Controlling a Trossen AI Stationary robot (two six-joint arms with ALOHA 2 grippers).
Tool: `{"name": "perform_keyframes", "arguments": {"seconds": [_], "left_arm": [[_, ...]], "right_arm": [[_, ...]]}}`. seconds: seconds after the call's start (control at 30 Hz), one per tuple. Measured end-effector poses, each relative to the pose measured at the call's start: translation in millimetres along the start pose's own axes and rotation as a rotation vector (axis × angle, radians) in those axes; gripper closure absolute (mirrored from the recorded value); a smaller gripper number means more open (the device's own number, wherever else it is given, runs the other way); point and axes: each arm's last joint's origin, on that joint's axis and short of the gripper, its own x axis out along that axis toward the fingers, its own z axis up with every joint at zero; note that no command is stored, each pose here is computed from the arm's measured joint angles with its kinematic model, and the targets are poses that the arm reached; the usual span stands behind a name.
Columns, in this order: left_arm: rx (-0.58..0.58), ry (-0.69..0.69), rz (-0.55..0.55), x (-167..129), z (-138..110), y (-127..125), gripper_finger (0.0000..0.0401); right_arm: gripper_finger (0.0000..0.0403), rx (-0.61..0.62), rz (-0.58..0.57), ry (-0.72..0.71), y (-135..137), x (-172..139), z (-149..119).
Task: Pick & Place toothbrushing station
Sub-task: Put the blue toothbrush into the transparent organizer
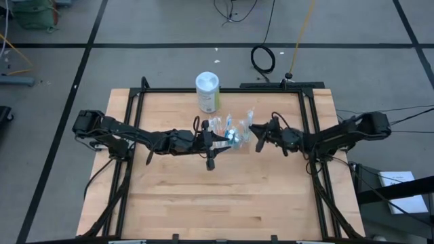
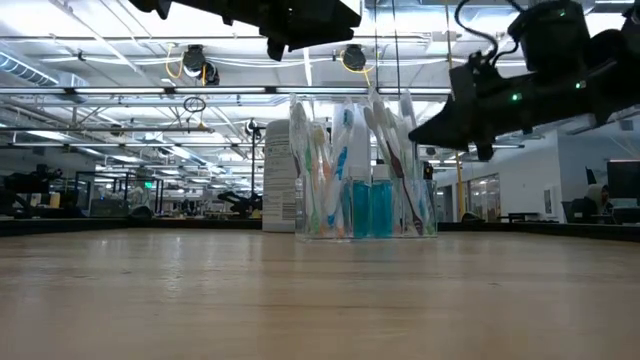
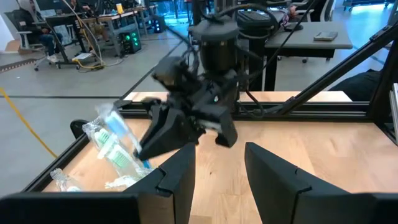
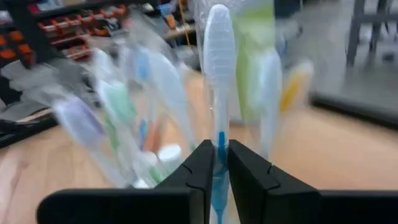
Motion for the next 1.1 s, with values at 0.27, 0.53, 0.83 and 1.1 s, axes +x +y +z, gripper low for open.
{"name": "perform_keyframes", "arguments": {"seconds": [0.27,0.53,0.83,1.1], "left_arm": [[0.0,0.0,0.0,0,0,0,0.0256],[0.0,0.001,0.0,0,0,0,0.0256],[-0.043,0.041,-0.001,0,-4,0,0.0256],[-0.048,0.083,-0.001,0,-8,0,0.0256]], "right_arm": [[0.0371,0.067,-0.031,0.073,-3,5,-16],[0.0351,0.047,0.003,0.096,0,5,-17],[0.031,-0.008,0.01,0.105,0,5,-19],[0.0292,-0.059,0.024,0.076,0,0,-8]]}}
